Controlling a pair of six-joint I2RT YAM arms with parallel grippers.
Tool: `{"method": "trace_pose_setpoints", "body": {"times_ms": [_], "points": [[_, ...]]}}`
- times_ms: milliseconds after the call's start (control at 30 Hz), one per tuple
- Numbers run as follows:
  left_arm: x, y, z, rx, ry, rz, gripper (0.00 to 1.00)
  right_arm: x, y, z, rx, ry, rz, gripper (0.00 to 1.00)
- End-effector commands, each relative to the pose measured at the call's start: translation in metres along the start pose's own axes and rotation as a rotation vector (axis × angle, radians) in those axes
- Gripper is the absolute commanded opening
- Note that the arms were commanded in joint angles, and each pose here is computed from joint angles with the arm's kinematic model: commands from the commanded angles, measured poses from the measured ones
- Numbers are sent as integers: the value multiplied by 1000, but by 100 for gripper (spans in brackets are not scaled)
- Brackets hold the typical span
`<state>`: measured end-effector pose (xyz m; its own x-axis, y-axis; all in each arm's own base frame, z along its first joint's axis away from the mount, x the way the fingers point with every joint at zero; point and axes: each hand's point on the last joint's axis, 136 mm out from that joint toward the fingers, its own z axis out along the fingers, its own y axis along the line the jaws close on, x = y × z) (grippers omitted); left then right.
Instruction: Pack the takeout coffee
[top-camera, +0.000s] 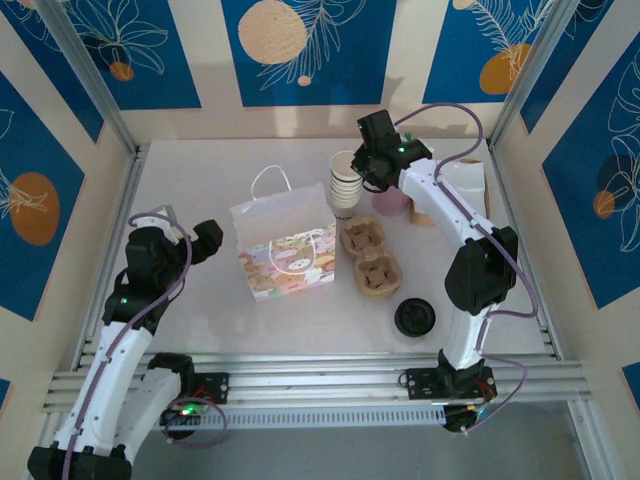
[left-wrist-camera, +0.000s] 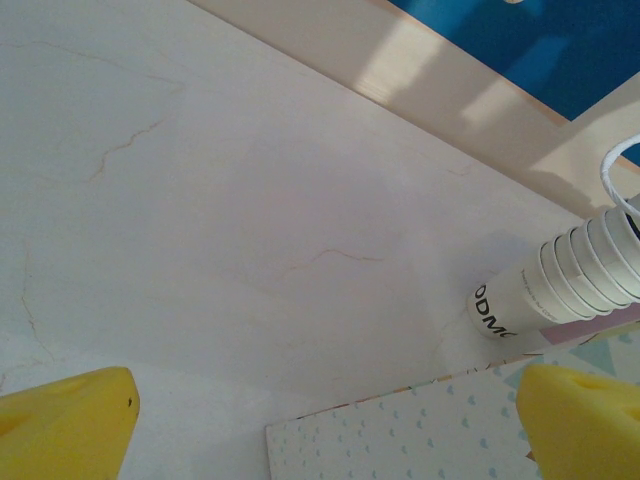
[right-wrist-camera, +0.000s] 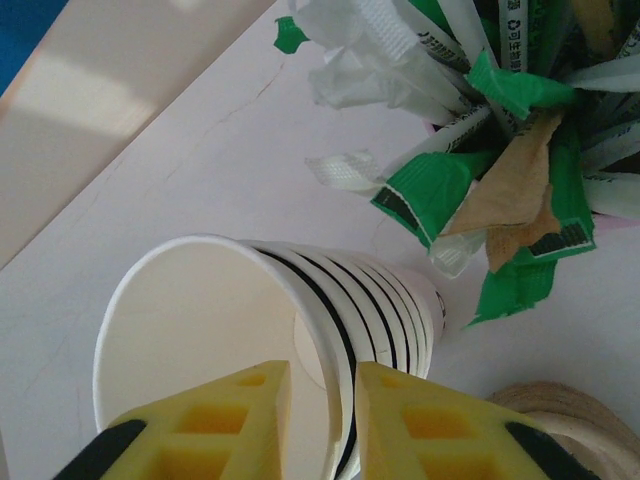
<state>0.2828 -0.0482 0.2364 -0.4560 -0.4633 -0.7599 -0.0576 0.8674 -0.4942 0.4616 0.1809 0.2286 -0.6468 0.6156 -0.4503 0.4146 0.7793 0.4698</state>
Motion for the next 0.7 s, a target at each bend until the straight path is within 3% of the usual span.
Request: {"method": "trace_pose_setpoints", "body": {"times_ms": [0, 367, 667], "points": [[1, -3, -1, 21, -5, -8, 97, -8, 8, -7, -16, -27, 0, 22], [0, -3, -1, 21, -9, -7, 97, -10, 9, -10, -18, -36, -10, 10], [-2, -3, -3, 16, -18, -3, 97, -19, 18, -31, -67, -65, -33, 6]]}}
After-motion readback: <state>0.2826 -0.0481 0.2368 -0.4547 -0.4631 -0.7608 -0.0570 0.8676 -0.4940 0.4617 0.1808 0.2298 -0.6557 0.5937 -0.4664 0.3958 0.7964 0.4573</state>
